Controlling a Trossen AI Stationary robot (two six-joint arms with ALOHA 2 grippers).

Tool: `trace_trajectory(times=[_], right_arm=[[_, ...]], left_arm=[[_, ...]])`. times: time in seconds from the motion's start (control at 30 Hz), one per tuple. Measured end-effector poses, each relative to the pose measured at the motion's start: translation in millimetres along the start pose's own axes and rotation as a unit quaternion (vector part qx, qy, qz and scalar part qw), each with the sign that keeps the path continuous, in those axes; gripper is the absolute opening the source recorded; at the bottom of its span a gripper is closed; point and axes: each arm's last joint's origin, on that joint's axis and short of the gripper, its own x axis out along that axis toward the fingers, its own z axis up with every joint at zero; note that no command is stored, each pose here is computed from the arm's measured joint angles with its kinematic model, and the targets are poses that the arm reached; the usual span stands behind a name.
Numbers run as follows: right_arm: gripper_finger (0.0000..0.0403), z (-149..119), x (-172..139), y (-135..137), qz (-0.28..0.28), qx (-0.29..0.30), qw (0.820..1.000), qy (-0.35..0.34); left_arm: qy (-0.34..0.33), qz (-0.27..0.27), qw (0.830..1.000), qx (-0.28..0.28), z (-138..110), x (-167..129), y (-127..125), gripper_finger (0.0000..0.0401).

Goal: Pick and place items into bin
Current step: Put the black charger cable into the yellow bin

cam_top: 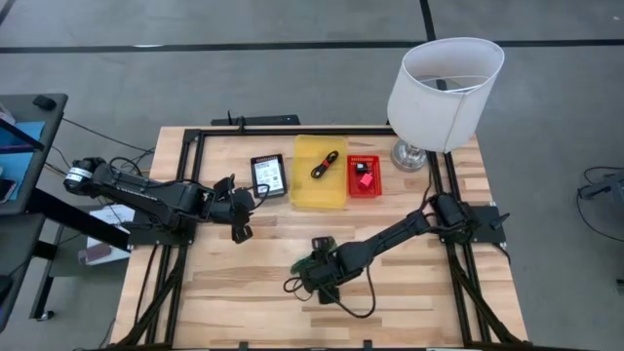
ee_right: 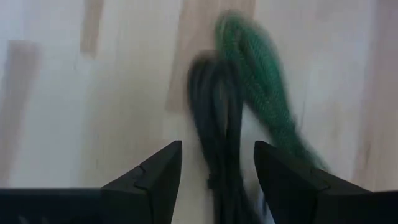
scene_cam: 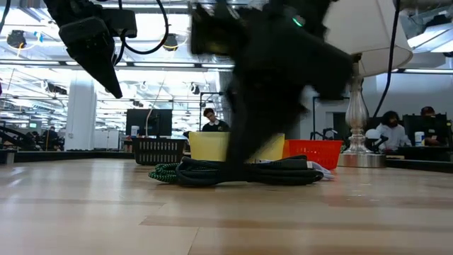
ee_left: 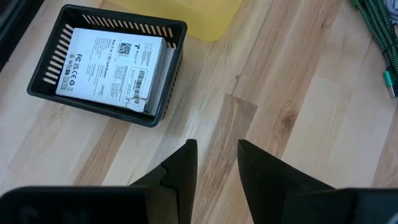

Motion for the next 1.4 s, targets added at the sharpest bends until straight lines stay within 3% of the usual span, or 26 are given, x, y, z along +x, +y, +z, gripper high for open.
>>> trace_trajectory(times=[0.33, 0.63, 0.77, 1.07, 1.2, 1.4], right_arm=[[0.0178, -6, 31, 10, 0.014, -0.001, 0.999, 0.031], [0.0036, -4, 22, 12, 0.02, 0.003, 1.0, 0.022], [0.0036, 0, 13, 12, 0.009, -0.003, 0.999, 0.038], [0.0039, 16, -28, 3, -0.078, -0.066, 0.99, 0.098], [0.0039, 29, -47, -17, -0.117, -0.091, 0.984, 0.099], [0.0039, 48, -66, -71, -0.167, -0.097, 0.977, 0.095]], left_arm=[[0.0, 0.0, 1.0, 0.0, 0, 0, 0, 0.0107], [0.0, 0.0, 1.0, 0.0, 0, 0, 0, 0.0107], [0.0, 0.0, 1.0, 0.0, 0, 0, 0, 0.0107], [0.0, 0.0, 1.0, 0.0, 0, 0, 0, 0.0107], [0.0, 0.0, 1.0, 0.0, 0, 0, 0, 0.0107], [0.0, 0.0, 1.0, 0.0, 0, 0, 0, 0.0107]])
